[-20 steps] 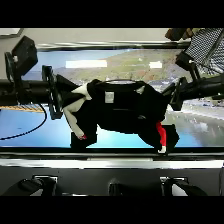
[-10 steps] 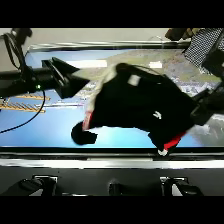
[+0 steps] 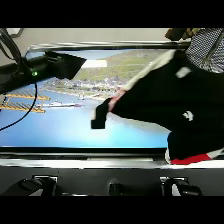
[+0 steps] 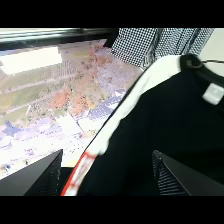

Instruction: Fold the clothes and pants, and hang the long-sleeved shirts on hangers.

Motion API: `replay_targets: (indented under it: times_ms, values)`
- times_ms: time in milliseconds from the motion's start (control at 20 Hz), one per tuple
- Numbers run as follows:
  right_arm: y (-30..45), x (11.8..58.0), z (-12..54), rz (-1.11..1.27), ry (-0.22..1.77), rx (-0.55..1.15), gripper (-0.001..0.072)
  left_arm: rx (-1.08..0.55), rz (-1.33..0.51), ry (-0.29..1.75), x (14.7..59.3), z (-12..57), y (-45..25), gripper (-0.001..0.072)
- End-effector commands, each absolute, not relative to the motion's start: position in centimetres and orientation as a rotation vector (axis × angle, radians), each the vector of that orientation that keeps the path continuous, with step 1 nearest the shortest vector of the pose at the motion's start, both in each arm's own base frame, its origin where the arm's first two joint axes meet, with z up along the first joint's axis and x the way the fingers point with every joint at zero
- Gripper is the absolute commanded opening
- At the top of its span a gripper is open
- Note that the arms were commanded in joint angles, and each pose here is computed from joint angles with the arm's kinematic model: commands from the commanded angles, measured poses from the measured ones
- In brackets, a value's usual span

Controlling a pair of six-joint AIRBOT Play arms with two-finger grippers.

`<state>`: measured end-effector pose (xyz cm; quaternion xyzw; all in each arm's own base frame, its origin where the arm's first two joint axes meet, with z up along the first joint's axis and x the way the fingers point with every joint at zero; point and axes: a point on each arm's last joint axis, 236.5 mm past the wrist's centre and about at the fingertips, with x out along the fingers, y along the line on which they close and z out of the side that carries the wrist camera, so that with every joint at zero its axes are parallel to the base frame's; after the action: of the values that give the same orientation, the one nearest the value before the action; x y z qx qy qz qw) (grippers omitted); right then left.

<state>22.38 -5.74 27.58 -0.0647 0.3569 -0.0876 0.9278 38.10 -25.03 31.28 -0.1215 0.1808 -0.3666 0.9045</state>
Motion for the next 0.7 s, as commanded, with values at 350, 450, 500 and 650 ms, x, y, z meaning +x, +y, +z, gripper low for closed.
replay_targets:
  times_ms: [350, 450, 500, 650]
  values:
    - [-19.3, 19.9, 39.0, -0.909, 0.489, -0.051, 0.0040, -0.288, -0.741, 0.393, 38.7, 30.8, -25.1, 0.0650]
    - [-21.0, 20.2, 41.0, -1.000, 0.465, -0.090, 0.0040, -0.289, -0.740, 0.403, 39.0, 30.3, -25.2, 0.0650]
    - [-21.7, 20.5, 41.9, -1.036, 0.446, -0.108, 0.0040, -0.289, -0.740, 0.408, 39.1, 30.1, -25.3, 0.0650]
    - [-23.1, 21.9, 44.8, -1.107, 0.336, -0.140, 0.0040, -0.290, -0.737, 0.422, 39.5, 29.5, -25.4, 0.0650]
